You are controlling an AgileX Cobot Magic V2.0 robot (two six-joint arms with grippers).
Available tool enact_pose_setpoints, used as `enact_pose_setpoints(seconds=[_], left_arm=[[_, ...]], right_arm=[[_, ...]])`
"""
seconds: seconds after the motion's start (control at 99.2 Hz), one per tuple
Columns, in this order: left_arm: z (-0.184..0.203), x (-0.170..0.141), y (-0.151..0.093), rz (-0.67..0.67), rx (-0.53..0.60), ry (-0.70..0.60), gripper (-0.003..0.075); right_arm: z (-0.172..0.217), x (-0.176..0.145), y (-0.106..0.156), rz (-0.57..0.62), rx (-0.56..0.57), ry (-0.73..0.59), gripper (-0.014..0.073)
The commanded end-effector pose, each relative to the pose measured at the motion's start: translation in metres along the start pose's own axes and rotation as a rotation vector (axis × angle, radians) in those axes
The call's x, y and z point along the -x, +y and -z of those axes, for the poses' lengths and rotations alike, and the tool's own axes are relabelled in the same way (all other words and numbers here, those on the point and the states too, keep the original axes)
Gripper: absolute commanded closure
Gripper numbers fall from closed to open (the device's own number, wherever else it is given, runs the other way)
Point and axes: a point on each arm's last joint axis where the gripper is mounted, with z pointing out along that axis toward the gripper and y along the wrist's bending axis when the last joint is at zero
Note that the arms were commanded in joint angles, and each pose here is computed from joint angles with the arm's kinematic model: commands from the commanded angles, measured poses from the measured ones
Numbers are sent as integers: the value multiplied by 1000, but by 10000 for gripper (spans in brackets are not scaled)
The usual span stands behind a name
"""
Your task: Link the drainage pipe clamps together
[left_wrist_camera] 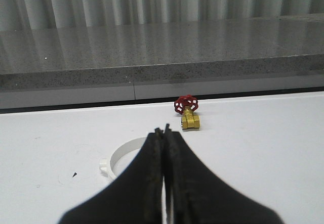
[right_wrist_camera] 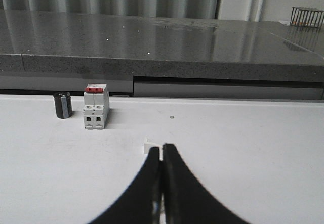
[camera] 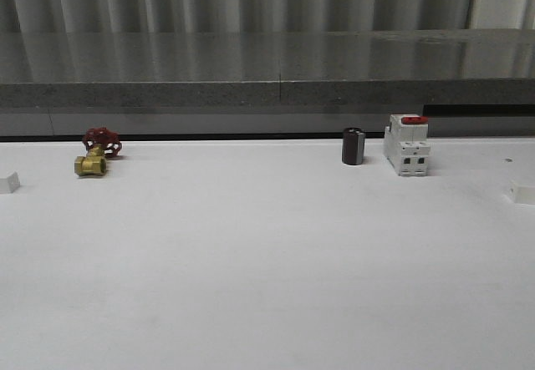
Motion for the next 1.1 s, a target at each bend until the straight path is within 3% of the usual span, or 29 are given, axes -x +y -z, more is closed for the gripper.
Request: enact_pose_setpoints(seconds=[0.0, 0.322, 0.544, 0.715, 0.907, 1.088], left_arm=[[1, -2, 0, 19, 1, -79, 740], [2, 3, 0, 53, -1, -116, 740], [1, 28, 0, 44, -3, -89, 740], [-4, 55, 1, -58, 13, 75, 740], [-15, 77, 2, -57, 19, 300, 740], [-34, 89, 2, -53, 18, 421, 739]], right_arm=[[2, 13, 0, 16, 0, -106, 662], [2, 13, 0, 16, 0, -106, 662], [2, 13, 0, 16, 0, -106, 662], [2, 13, 0, 16, 0, -106, 662], [2, 13, 0, 16, 0, -106, 662], [2, 13, 0, 16, 0, -106, 662]])
